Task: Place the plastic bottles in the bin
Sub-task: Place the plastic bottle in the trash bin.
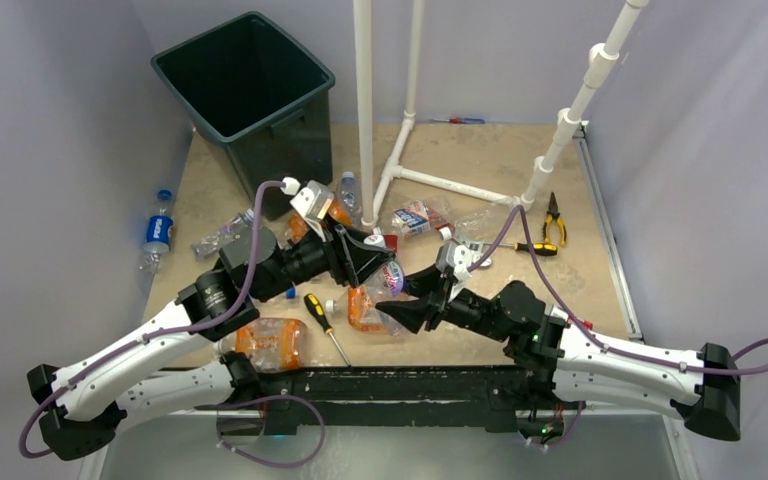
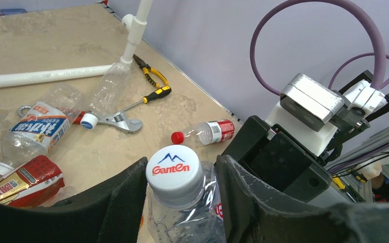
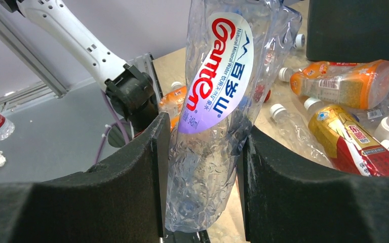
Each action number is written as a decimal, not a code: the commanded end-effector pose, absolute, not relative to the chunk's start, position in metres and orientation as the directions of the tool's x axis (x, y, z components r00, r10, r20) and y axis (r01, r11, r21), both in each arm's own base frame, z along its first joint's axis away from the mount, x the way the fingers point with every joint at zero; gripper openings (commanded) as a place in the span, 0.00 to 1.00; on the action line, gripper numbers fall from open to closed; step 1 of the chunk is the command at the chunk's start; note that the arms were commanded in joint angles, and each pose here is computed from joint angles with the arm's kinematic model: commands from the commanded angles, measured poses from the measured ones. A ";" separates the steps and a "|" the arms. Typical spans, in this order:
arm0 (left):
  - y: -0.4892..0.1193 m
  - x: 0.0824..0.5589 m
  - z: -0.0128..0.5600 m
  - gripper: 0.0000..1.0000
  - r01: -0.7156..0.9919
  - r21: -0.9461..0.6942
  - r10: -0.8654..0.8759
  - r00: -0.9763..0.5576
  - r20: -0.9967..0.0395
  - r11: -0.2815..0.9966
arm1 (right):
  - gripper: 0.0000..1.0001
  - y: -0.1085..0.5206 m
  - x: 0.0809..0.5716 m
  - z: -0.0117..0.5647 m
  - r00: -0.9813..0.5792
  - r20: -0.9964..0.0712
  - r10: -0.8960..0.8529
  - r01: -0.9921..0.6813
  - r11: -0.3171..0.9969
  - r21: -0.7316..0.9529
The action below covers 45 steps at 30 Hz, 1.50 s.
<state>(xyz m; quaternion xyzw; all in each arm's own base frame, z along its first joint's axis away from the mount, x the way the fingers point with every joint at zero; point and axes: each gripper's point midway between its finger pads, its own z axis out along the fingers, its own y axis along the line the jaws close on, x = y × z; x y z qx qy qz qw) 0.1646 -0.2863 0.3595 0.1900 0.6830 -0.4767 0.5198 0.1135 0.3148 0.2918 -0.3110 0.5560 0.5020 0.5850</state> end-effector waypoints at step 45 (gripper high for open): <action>-0.113 0.294 0.589 0.00 -0.280 0.044 0.144 0.348 -0.927 0.959 | 0.99 0.278 0.126 0.296 -0.307 -0.884 0.353 -0.796 0.413 0.442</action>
